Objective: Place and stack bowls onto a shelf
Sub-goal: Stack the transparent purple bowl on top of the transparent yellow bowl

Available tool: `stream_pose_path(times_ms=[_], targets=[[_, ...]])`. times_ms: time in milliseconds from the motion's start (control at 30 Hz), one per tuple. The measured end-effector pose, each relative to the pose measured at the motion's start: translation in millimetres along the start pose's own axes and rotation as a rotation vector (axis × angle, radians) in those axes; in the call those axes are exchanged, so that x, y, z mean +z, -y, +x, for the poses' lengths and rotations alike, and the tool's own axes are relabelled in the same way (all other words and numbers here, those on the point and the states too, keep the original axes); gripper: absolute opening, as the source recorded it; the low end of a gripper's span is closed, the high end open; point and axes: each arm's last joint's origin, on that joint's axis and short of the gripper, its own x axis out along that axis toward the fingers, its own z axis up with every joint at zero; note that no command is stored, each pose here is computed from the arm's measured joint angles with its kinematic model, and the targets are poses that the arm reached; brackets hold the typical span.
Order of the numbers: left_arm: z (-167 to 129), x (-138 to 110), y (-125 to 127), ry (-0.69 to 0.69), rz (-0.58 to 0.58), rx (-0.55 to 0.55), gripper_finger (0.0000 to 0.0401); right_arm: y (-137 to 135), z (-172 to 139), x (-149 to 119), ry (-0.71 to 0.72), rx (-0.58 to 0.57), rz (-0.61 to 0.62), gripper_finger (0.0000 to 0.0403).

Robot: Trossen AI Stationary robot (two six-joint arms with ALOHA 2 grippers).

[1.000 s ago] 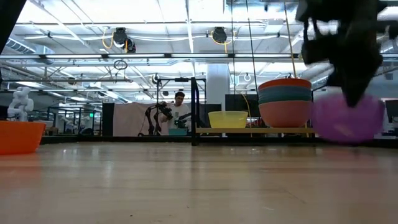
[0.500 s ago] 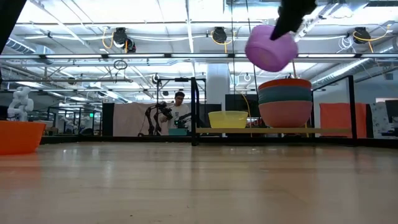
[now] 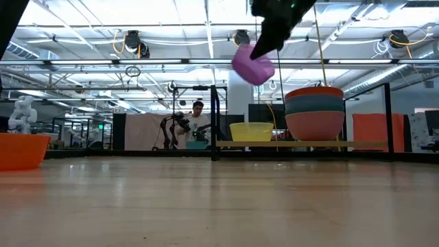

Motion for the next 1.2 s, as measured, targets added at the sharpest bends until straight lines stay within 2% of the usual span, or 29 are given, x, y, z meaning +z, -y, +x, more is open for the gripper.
stream_pose_path(times_ms=[167,400,467,567,800,1200], targets=[[-8,-5,-4,-0.039,0.000,0.060,0.0078,26,32,-8,-0.071,-0.014,0.011,0.0000],[-29,-12,-15,-0.026,-0.054,0.089,0.0078,57,66,-23,-0.157,-0.042,0.038,0.0000],[-34,-12,-17,-0.016,-0.061,0.097,0.0078,64,73,-28,-0.165,-0.014,0.055,0.0000],[-42,-14,-21,-0.005,-0.068,0.106,0.0078,68,87,-33,-0.167,0.072,0.051,0.0000],[-54,-17,-25,0.016,-0.079,0.120,0.0078,71,110,-46,-0.248,0.097,0.061,0.0000],[-58,-18,-27,0.028,-0.086,0.129,0.0078,71,111,-47,-0.254,0.104,0.027,0.0002]])
